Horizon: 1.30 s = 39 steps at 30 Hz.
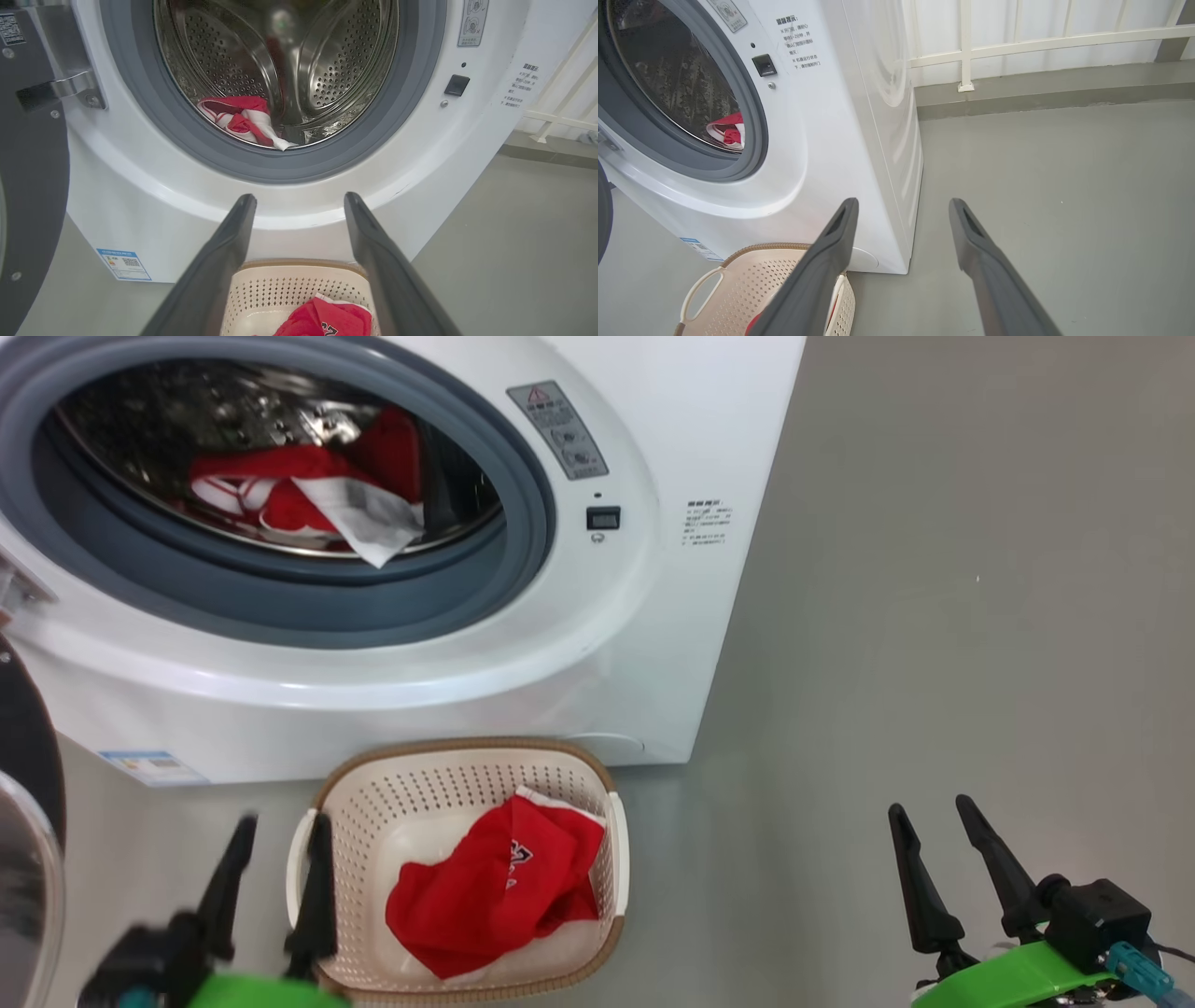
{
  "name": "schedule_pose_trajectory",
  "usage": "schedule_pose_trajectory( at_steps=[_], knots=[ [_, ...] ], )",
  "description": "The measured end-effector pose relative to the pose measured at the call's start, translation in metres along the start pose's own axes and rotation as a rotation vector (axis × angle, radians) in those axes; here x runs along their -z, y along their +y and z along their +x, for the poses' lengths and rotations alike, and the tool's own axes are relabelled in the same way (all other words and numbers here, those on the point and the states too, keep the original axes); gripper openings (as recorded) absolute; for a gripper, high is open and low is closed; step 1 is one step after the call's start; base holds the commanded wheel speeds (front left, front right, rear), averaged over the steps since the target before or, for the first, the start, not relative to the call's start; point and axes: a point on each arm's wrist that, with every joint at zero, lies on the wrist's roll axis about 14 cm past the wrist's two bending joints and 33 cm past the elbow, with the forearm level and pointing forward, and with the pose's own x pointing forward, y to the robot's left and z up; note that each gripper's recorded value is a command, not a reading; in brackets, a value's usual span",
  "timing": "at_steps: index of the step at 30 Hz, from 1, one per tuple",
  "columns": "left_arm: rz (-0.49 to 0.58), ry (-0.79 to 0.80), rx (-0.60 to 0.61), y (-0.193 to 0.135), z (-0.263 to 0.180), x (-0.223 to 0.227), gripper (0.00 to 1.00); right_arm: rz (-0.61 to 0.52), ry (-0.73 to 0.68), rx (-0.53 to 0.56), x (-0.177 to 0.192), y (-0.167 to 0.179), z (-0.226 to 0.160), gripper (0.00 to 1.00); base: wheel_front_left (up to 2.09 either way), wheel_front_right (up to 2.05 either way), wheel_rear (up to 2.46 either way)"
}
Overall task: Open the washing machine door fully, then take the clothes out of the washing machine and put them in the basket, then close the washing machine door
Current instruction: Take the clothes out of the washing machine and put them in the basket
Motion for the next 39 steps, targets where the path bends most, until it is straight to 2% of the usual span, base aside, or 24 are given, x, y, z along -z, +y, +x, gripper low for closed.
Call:
schedule_pose_trajectory(
  at_steps=[13, 22, 29, 39],
  knots=[
    [0.033, -0.077, 0.093, -0.027, 0.127, -0.029, 1.00, 0.002, 0.014, -0.007, 0.008, -0.001, 0.043, 1.00, 0.00, 0.00, 0.00],
    [0.050, 0.017, 0.093, -0.030, 0.204, 0.000, 1.00, 0.016, 0.043, 0.031, 0.024, -0.016, 0.064, 1.00, 0.00, 0.00, 0.00],
    [0.055, 0.105, 0.080, -0.028, 0.247, 0.028, 1.00, 0.019, 0.069, 0.074, 0.036, -0.033, 0.071, 1.00, 0.00, 0.00, 0.00],
    [0.046, 0.197, 0.065, -0.028, 0.277, 0.054, 1.00, 0.004, 0.095, 0.109, 0.045, -0.046, 0.072, 1.00, 0.00, 0.00, 0.00]
  ],
)
